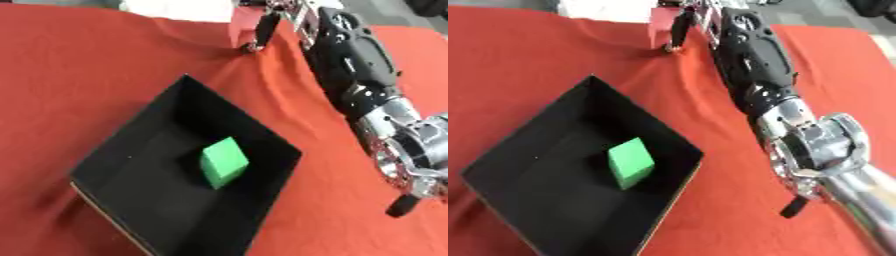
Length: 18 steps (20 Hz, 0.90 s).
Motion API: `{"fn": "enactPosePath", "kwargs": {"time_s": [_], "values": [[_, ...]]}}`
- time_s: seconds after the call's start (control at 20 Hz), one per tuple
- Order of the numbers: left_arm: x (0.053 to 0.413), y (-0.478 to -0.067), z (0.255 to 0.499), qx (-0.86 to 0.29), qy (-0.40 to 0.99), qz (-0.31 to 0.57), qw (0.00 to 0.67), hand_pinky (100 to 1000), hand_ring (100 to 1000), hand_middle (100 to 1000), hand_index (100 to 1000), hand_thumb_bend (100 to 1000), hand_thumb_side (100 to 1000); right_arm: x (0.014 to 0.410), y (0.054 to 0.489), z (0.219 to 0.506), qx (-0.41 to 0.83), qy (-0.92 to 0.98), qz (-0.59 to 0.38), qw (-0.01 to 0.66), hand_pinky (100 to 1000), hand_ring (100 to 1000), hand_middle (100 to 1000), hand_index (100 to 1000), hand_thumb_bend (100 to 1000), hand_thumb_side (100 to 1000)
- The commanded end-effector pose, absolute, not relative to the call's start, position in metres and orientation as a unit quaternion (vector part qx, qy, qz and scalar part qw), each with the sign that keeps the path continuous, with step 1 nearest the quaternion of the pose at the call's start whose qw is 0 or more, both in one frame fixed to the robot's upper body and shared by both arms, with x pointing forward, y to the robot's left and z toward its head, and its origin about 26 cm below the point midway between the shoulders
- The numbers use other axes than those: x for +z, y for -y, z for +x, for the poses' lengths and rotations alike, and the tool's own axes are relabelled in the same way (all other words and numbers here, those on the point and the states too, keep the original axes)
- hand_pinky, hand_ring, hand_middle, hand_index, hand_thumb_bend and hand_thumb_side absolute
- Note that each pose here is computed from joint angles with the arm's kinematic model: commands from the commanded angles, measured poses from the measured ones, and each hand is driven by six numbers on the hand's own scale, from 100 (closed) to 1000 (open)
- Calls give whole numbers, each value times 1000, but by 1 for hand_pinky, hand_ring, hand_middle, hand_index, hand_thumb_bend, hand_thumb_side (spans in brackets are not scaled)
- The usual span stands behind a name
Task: Pick up objects on the table and place them in the box.
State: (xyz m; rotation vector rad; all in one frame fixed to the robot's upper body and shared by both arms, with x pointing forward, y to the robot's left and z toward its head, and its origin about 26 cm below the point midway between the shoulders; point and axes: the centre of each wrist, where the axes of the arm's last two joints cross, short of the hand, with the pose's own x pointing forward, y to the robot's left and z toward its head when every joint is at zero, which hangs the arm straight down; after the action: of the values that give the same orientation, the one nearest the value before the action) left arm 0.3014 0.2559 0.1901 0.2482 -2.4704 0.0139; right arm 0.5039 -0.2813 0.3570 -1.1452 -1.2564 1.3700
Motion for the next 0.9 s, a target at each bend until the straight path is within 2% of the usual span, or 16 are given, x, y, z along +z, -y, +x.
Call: {"fn": "enactPosePath", "kwargs": {"time_s": [0.05,0.1,0.15,0.2,0.25,0.35,0.4,0.55,0.65,0.7,0.9], "values": [[195,-256,299,-4,945,92,315,570,733,640,824,238,893,379,295,495,522,535,-493,445,356,327,173,382,252,100],[195,-256,299,-5,944,92,316,571,733,641,824,238,893,378,296,496,519,539,-494,443,366,335,182,390,244,100],[194,-256,299,-6,944,92,317,570,733,641,824,238,893,377,297,497,518,541,-493,443,419,377,221,424,255,100],[194,-256,299,-7,944,92,318,571,733,641,824,238,892,374,298,498,520,538,-488,449,505,457,322,500,238,100],[194,-256,299,-8,943,92,318,572,733,641,824,238,891,370,299,500,525,534,-482,455,594,559,474,635,294,100],[193,-256,299,-10,943,91,319,572,733,641,824,238,890,361,301,503,542,521,-465,467,657,625,587,753,344,100],[193,-256,299,-10,943,91,320,572,733,640,824,237,889,358,302,504,551,515,-458,471,675,648,616,797,388,100],[193,-255,299,-12,943,89,321,572,733,640,824,236,888,356,303,504,566,500,-447,480,670,631,580,776,375,100],[193,-255,299,-12,942,89,322,572,733,640,824,235,888,359,301,503,571,495,-442,484,678,641,595,786,380,100],[193,-255,299,-12,942,90,323,571,733,641,824,234,888,360,301,503,573,493,-439,485,702,671,666,834,390,100],[192,-255,299,-15,941,90,325,572,733,640,825,232,888,362,299,502,576,492,-427,494,730,710,778,915,403,100]]}}
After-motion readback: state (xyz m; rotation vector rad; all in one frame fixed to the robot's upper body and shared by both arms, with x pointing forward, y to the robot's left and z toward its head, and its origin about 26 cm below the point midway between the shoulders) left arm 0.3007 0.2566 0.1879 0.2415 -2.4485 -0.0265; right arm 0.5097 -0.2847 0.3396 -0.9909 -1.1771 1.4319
